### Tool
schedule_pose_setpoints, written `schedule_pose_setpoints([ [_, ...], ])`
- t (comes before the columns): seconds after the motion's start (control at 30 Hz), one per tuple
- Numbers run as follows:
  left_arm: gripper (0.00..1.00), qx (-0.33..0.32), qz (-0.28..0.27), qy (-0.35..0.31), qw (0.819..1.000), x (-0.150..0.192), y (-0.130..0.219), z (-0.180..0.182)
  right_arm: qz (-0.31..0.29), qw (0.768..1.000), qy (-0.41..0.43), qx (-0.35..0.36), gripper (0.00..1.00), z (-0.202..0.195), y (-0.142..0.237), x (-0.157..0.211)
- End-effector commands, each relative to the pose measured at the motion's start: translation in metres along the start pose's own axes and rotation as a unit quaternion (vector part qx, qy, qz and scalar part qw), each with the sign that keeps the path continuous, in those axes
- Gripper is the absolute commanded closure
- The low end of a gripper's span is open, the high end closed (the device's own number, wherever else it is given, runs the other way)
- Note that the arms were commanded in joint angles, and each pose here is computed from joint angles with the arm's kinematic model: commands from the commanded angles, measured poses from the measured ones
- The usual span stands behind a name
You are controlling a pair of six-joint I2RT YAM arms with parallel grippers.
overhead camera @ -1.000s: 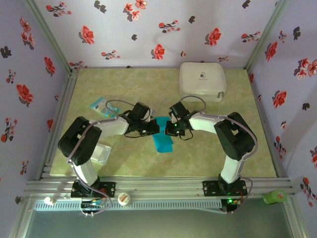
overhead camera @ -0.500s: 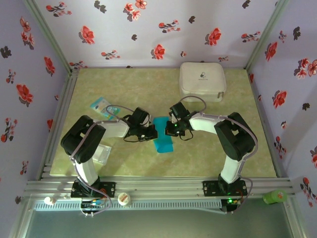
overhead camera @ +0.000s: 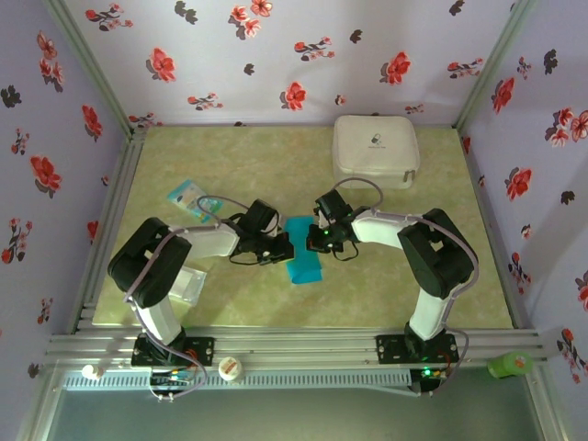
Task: Fold a paper plane with a square sheet of paper (pick it up from the middle)
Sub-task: First fold the square sheet of paper in half at the center of the table.
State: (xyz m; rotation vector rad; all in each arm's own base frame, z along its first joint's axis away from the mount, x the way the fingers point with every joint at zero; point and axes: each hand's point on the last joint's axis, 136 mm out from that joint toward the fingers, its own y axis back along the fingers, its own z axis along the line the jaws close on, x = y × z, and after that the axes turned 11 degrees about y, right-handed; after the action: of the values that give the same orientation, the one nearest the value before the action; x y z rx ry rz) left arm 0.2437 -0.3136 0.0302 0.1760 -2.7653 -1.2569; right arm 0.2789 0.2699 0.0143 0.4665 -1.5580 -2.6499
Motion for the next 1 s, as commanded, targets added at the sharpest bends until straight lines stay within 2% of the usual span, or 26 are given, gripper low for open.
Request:
schedule_pose_setpoints([
  [0.0,1.00,0.021,0.003,0.002,1.000,0.005,0.005,-0.010,0.074,0.991,-0.038,0.101,1.00,-0.053,-0.013,0.052],
  [0.4,1.00,-0.075,0.018,0.027,0.997,0.025,-0.011,0.064,0.079,0.990,-0.036,0.109,1.00,-0.058,-0.014,0.056],
  [0.5,1.00,-0.074,0.003,0.015,0.997,0.017,-0.001,0.052,0.080,0.990,-0.035,0.109,1.00,-0.057,-0.013,0.055],
  [0.6,1.00,-0.052,-0.007,0.003,0.999,0.009,0.010,0.025,0.080,0.990,-0.034,0.107,1.00,-0.056,-0.013,0.054],
  [0.8,1.00,-0.018,-0.013,0.015,1.000,0.006,0.025,-0.018,0.081,0.990,-0.036,0.110,1.00,-0.057,-0.012,0.055],
  [0.97,1.00,-0.018,-0.002,0.015,1.000,0.013,0.014,-0.019,0.081,0.990,-0.035,0.113,1.00,-0.058,-0.011,0.056],
])
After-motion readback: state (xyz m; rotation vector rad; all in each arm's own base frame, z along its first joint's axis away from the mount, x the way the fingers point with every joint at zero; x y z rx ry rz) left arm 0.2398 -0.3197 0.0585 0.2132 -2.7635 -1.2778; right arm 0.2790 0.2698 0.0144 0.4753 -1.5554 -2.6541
